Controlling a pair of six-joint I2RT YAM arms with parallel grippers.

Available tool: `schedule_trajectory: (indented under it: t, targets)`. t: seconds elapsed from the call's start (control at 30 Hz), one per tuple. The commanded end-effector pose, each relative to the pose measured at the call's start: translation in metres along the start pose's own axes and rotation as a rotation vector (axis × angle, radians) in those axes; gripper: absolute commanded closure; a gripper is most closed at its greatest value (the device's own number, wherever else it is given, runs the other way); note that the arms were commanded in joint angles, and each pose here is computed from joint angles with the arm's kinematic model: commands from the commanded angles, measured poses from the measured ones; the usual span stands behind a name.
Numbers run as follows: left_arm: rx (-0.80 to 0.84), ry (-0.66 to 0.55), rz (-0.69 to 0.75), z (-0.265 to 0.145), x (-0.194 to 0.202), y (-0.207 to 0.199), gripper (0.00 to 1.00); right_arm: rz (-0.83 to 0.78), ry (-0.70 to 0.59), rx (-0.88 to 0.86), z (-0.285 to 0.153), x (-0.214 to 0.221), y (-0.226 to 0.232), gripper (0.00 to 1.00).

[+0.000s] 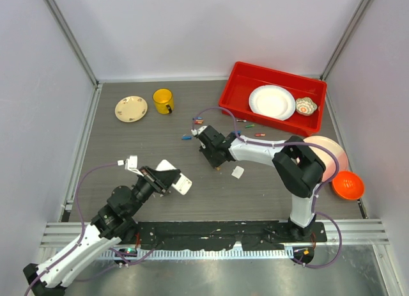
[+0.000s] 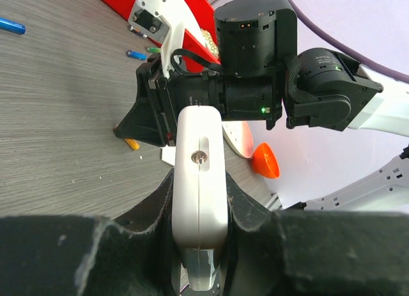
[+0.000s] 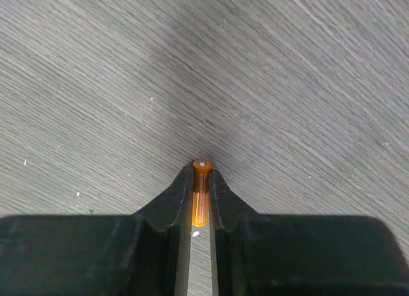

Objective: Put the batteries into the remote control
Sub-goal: Pick up the battery from the center of the board, then load the battery into the remote control.

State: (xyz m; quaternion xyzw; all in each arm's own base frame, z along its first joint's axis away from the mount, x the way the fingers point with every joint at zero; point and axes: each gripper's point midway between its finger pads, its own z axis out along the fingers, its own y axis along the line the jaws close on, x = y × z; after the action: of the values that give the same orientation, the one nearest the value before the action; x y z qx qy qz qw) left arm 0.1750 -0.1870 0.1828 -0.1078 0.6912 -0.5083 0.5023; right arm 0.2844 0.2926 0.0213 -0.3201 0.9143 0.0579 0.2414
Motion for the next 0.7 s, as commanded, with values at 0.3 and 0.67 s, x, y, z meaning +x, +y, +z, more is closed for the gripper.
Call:
schedule_trajectory:
  t: [0.3, 0.67]
  targets:
    - [0.086, 0.071, 0.01, 0.015, 0.003, -0.033, 1.0, 0.247, -0.311, 0.012, -0.098, -0.057, -0.015, 0.99]
    - [0.302, 0.465, 0.002, 0.058, 0.033, -0.106, 1.0, -0.007, -0.621, -0.115, -0.27, -0.045, 0.015, 0.99]
